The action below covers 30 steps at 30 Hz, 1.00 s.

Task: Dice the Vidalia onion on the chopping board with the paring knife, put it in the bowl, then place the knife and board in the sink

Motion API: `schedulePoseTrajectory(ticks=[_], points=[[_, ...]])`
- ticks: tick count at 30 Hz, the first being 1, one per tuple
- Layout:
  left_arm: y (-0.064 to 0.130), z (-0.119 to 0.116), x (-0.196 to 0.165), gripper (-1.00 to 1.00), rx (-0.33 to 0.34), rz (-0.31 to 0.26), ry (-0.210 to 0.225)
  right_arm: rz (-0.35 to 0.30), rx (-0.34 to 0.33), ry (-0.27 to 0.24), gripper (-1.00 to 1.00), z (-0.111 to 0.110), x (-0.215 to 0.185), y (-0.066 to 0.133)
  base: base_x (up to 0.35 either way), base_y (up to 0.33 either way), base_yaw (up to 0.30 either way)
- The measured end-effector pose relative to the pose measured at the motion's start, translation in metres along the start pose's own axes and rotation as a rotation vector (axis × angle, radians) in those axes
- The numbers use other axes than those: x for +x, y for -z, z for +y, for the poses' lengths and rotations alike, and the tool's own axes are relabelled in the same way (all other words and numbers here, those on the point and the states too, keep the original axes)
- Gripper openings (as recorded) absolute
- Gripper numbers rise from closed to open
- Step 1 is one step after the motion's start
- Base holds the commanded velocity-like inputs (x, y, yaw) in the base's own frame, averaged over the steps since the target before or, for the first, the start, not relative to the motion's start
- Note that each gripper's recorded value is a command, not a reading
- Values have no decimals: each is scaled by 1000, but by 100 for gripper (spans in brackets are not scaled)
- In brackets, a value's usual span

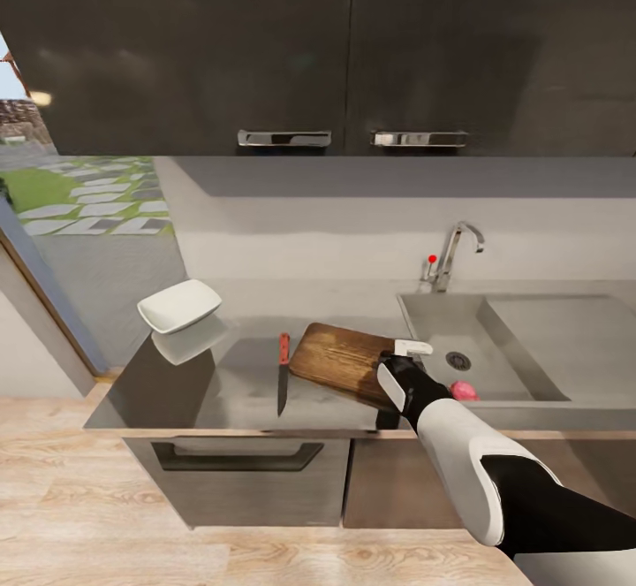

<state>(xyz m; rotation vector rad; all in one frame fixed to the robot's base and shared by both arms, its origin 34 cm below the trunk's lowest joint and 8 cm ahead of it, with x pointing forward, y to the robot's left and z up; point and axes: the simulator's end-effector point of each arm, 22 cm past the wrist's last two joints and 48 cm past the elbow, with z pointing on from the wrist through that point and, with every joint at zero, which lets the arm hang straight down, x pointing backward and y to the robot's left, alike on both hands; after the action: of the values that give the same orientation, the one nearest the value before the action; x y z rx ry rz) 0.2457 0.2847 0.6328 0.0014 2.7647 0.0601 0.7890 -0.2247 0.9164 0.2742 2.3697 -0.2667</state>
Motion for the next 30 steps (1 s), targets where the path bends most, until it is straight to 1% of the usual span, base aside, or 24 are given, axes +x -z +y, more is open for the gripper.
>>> schedulePoseTrajectory(ticks=[9, 30], points=[[0, 0, -2, 100, 0, -4, -1, -4, -2, -1, -100, 1, -2, 2, 8, 0, 0], [0, 0, -14, 100, 0, -36, 0, -34, -11, -7, -100, 2, -18, 17, 0, -7, 0]])
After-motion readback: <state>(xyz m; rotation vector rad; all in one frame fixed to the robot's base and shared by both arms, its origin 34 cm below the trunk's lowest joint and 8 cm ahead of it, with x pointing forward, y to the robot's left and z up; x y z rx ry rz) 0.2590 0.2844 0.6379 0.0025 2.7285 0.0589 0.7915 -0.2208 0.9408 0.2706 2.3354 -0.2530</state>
